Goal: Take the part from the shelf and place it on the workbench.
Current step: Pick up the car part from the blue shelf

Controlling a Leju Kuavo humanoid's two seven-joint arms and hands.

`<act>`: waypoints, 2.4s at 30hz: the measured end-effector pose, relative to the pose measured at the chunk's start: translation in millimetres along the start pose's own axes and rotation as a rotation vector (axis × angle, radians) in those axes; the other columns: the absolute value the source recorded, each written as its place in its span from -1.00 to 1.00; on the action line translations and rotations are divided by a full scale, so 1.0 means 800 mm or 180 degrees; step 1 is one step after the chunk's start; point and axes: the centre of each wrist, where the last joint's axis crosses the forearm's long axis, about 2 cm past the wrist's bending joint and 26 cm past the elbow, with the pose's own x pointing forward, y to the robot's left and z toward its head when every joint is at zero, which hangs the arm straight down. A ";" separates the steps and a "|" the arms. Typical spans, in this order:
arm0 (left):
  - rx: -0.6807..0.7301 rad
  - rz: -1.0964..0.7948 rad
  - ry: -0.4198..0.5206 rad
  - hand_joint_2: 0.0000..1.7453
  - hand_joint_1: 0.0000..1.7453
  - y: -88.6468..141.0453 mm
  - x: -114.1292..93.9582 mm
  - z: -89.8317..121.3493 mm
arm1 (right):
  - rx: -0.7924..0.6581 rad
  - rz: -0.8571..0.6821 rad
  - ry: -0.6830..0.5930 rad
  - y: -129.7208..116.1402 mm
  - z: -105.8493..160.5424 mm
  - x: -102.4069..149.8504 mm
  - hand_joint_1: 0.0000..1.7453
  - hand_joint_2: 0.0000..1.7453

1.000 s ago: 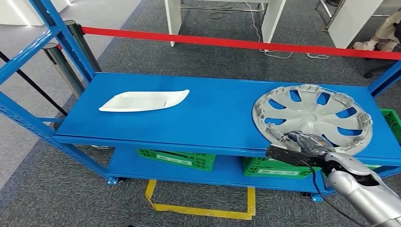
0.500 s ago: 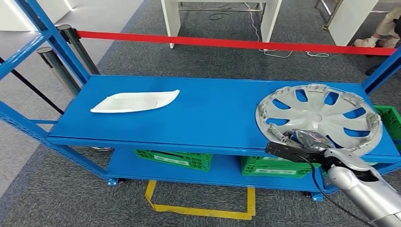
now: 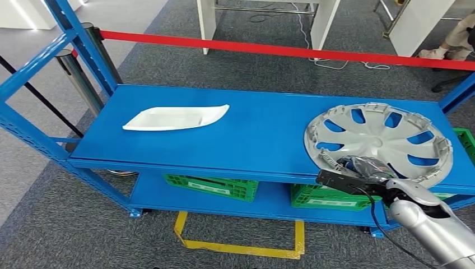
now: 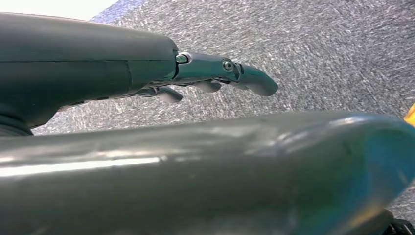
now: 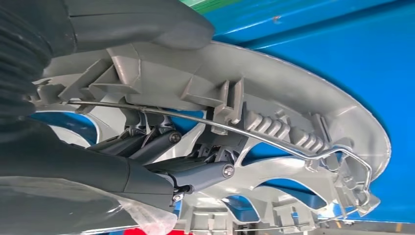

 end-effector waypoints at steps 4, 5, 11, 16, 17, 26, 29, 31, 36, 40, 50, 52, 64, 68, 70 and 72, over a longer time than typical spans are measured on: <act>0.0003 0.0002 -0.0009 -1.00 -1.00 0.000 0.001 -0.001 | -0.0030 -0.0045 -0.0035 -0.003 -0.001 0.000 1.00 1.00; 0.0004 0.0002 -0.0010 -1.00 -1.00 0.000 0.001 -0.001 | -0.0040 -0.0054 -0.0044 -0.003 -0.001 0.000 1.00 1.00; 0.0007 0.0003 -0.0011 -1.00 -1.00 0.001 0.001 -0.001 | -0.0119 -0.0095 -0.0070 -0.004 -0.001 0.000 1.00 1.00; 0.0001 -0.0008 -0.0005 -1.00 -1.00 0.001 -0.001 0.000 | -0.0358 -0.0232 -0.0120 0.010 0.003 0.005 1.00 1.00; 0.0000 -0.0013 -0.0009 -1.00 -1.00 0.001 -0.001 0.000 | -0.0420 -0.0261 -0.0135 0.012 0.005 0.007 1.00 1.00; -0.0104 0.0038 -0.0226 0.50 -1.00 0.000 0.002 -0.001 | -0.0664 -0.0408 -0.0166 0.020 0.016 0.014 1.00 1.00; -0.0150 0.0066 -0.0262 1.00 -1.00 -0.001 0.003 -0.001 | -0.0664 -0.0420 -0.0165 0.023 0.018 0.013 1.00 1.00; -0.0172 0.0076 -0.0295 1.00 -1.00 -0.002 0.003 -0.001 | -0.0674 -0.0426 -0.0178 0.024 0.019 0.013 1.00 1.00; -0.0041 0.0473 -0.0255 1.00 -1.00 0.000 0.001 -0.001 | -0.0878 -0.0436 -0.0221 0.023 0.026 0.015 1.00 1.00; 0.0128 0.0600 -0.0121 1.00 -1.00 0.007 -0.007 -0.001 | -0.1071 -0.0449 -0.0264 0.023 0.040 0.014 1.00 1.00; 0.0187 0.0567 -0.0021 1.00 -1.00 0.019 -0.011 -0.004 | -0.1323 -0.0464 -0.0318 0.008 0.049 0.008 1.00 1.00; 0.0190 0.0560 -0.0019 1.00 -1.00 0.020 -0.012 -0.004 | -0.1333 -0.0461 -0.0319 0.007 0.050 0.008 1.00 1.00; 0.0152 0.0509 -0.0015 1.00 -1.00 0.025 -0.009 -0.007 | -0.1742 -0.0185 -0.0684 -0.033 0.038 0.012 1.00 1.00; 0.0158 0.0495 -0.0012 1.00 -1.00 0.029 -0.009 -0.008 | -0.1877 -0.0118 -0.0804 -0.049 0.033 0.019 1.00 1.00; 0.0164 0.0488 -0.0006 1.00 -1.00 0.030 -0.009 -0.008 | -0.1920 -0.0088 -0.0854 -0.056 0.030 0.022 1.00 1.00; 0.0179 0.0474 0.0001 1.00 -1.00 0.031 -0.008 -0.009 | -0.1964 -0.0065 -0.0907 -0.064 0.028 0.025 1.00 1.00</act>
